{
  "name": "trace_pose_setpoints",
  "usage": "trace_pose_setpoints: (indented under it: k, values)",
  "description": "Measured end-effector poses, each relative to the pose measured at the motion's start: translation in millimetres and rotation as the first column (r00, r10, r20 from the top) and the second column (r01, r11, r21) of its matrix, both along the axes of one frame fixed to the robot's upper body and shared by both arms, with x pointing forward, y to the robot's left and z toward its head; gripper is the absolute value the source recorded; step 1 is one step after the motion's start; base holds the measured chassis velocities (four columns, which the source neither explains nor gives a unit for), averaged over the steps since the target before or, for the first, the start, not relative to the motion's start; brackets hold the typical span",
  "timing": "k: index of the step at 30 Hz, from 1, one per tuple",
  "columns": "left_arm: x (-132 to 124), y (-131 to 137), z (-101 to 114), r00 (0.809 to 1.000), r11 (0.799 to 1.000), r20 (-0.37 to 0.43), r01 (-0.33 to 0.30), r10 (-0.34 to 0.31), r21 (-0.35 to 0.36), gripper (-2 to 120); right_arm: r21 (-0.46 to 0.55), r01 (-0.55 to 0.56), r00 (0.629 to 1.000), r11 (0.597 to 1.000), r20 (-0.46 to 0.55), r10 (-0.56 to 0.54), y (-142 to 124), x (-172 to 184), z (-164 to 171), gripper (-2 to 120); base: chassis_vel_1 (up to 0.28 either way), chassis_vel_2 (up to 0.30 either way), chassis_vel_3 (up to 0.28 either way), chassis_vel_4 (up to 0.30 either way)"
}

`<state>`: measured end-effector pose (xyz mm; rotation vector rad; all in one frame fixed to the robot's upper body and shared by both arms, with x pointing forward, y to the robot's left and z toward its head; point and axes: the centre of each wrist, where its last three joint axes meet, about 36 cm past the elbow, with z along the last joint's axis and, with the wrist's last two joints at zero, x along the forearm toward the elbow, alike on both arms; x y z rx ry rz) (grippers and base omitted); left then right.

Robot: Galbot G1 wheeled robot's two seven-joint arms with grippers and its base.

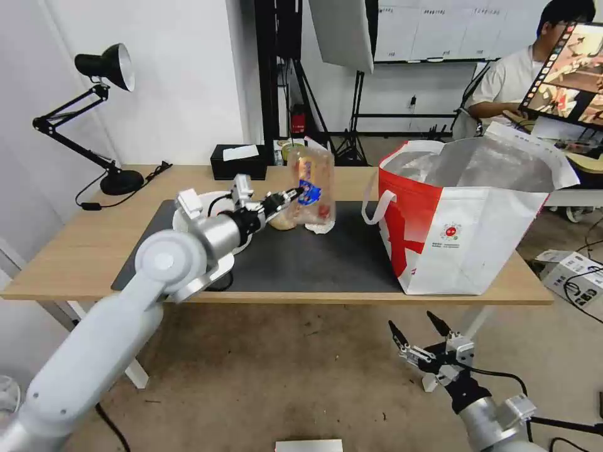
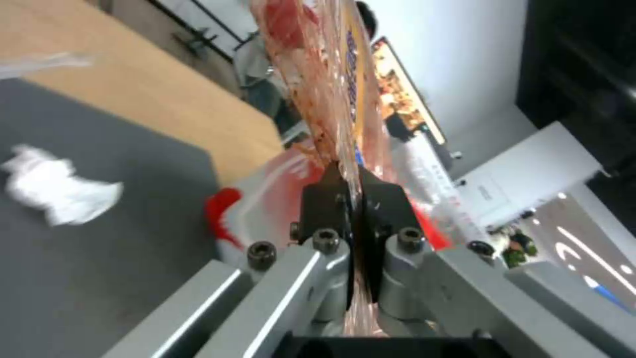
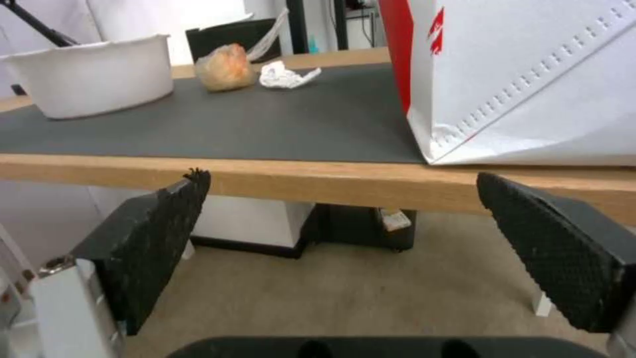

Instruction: Pick up the trash from the table and place it into the takeout bag.

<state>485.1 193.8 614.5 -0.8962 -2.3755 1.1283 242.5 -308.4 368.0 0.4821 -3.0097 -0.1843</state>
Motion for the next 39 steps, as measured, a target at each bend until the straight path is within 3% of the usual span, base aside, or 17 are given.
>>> trace_pose_setpoints:
  k: [10, 19, 33, 39]
  values:
    - [31.6, -52.0, 45.2, 0.994, 0.996, 0.069, 0.091, -0.090, 0.003, 0, 0.000, 0.005, 1.000, 1.000, -0.012, -0.005, 9.8, -5.8, -5.5, 100, 0.000, 0.000, 0.000, 0.000]
    - [56.3, -100.8, 65.3, 0.987, 0.990, 0.082, 0.139, -0.139, 0.002, 0, 0.002, -0.002, 1.000, 1.000, -0.028, 0.002, 22.3, -13.4, -14.4, 100, 0.000, 0.000, 0.000, 0.000]
    - [97.3, -184.6, 75.2, 0.981, 0.987, 0.124, 0.139, -0.148, 0.078, 0, 0.001, -0.008, 0.999, 1.000, -0.048, 0.008, 30.4, -25.0, -19.9, 100, 0.000, 0.000, 0.000, 0.000]
    - [102.8, -217.6, 64.2, 0.974, 0.988, 0.200, 0.081, -0.107, 0.132, 0, 0.001, -0.006, 0.999, 1.000, -0.049, 0.006, 31.2, -26.4, -20.2, 100, 0.000, 0.000, 0.000, 0.000]
